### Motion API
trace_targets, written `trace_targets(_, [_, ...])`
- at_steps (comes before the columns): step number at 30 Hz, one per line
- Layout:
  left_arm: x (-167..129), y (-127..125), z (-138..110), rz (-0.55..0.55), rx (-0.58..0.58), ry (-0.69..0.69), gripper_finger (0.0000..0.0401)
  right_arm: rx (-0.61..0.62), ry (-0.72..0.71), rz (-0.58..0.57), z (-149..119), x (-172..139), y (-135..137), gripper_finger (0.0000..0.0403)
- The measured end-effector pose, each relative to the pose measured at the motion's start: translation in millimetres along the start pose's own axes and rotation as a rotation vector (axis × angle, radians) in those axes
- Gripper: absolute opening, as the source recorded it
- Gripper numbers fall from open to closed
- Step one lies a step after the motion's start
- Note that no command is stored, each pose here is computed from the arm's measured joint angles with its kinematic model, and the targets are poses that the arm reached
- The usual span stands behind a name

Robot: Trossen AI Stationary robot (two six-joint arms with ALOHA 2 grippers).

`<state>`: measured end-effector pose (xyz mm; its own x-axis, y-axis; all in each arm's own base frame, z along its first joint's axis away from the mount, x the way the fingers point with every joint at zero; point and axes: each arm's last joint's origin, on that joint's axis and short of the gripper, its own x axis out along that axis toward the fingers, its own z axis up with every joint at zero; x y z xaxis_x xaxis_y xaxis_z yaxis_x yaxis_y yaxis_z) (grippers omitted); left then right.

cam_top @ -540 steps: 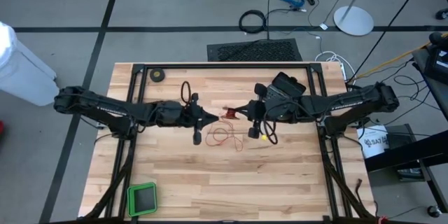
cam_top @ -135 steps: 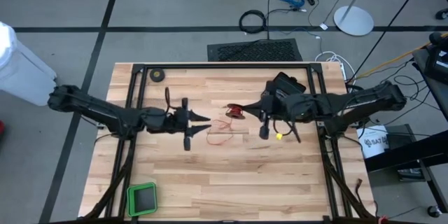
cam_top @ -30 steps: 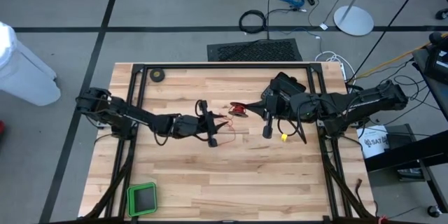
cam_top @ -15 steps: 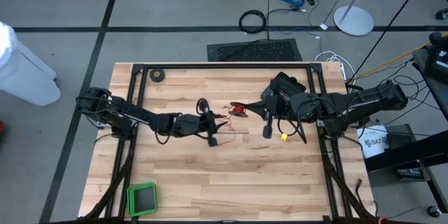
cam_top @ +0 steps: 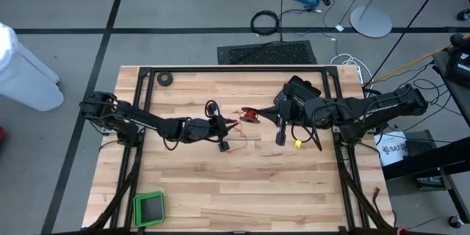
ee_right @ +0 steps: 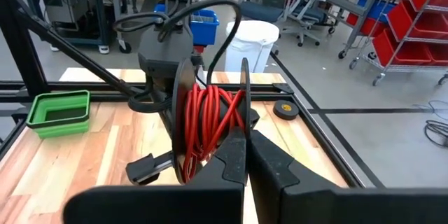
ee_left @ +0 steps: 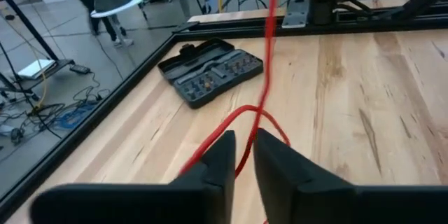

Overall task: Coil cords
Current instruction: Coil the red wire into the spool

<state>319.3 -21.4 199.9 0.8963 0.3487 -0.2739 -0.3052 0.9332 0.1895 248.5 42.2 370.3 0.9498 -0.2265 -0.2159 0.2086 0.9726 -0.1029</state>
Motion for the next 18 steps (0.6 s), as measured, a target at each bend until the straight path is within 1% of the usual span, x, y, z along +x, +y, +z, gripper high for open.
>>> trace_targets(3, [1,0,-1,0.0,0.002,0.003,0.0021,-0.005,0.002,0.002,0,0,0,0.0])
trace_targets(5, [1,0,-2,-0.003,0.008,0.009,0.0008,-0.004,0.002,0.002,0,0,0,0.0])
trace_targets(10, [1,0,-2,-0.013,0.009,0.005,0.0005,-0.017,0.002,0.001,0,0,0,0.0])
trace_targets(13, [-3,-7,1,-0.037,0.004,-0.009,0.0005,-0.022,0.003,-0.004,0,1,-1,0.0])
trace_targets(18, [-19,-22,16,-0.099,-0.024,-0.108,0.0005,-0.018,0.003,-0.019,0,3,-4,0.0])
